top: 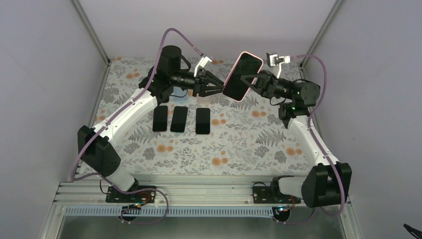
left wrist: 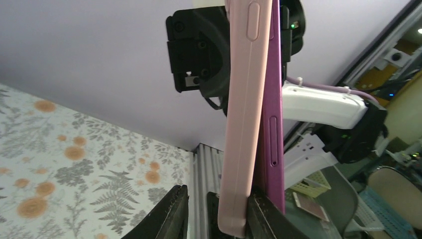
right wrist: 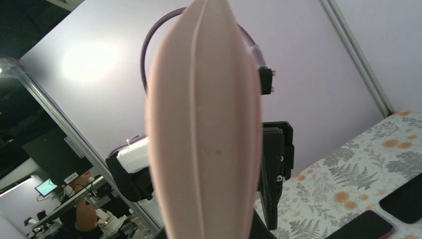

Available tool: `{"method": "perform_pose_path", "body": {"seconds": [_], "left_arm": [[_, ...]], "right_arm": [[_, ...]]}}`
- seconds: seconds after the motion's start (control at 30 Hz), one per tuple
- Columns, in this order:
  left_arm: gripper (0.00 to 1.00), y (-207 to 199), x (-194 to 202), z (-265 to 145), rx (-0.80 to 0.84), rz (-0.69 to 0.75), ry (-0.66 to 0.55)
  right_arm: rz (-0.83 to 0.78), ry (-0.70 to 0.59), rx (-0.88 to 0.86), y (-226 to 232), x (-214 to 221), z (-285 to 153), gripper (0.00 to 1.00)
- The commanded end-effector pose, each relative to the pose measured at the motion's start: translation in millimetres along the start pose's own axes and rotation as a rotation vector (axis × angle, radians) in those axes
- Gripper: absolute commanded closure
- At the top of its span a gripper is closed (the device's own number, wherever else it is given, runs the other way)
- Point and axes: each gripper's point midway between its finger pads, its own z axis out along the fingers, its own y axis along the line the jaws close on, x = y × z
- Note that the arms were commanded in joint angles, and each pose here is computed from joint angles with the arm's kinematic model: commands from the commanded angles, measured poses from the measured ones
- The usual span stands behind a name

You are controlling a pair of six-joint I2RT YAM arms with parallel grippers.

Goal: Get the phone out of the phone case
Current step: Remove the phone case from the phone.

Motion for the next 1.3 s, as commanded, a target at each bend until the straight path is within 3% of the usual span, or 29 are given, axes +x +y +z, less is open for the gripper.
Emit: {"method": "perform_pose_path", "body": {"seconds": [0.0, 0.33, 0.67, 0.7, 0.87, 0.9, 1.03, 1.27], "left_arm": [[0.73, 44, 0, 6, -0.089, -0.074, -0.044], [0.75, 8, -21, 5, 0.024, 0.013, -0.054], [0.97, 12, -22, -9, 0.013, -0.020, -0.080], [0.98, 14, -22, -11, 0.006, -0.028, -0.085], [0.98, 21, -26, -21, -0.028, -0.056, -0.119], [0.98, 23, -27, -23, -0.040, -0.060, -0.126], [0.97, 34, -28, -30, -0.086, -0.078, -0.144], [0.98, 37, -24, -31, -0.094, -0.092, -0.146]], "right_arm": [[-0.104, 0.131, -0.180, 64, 27, 18, 0.96], [-0.053, 0.209, -0.201, 47, 56, 32, 0.96], [-0.077, 0.221, -0.140, 32, 40, 36, 0.96], [-0.073, 0.212, -0.127, 29, 36, 35, 0.95], [-0.007, 0.131, -0.004, 3, 17, 27, 0.63], [0.002, 0.120, 0.009, -1, 16, 25, 0.60], [0.023, 0.088, 0.047, -9, 11, 20, 0.60], [0.079, 0.019, 0.104, -24, 1, 8, 0.69]]}}
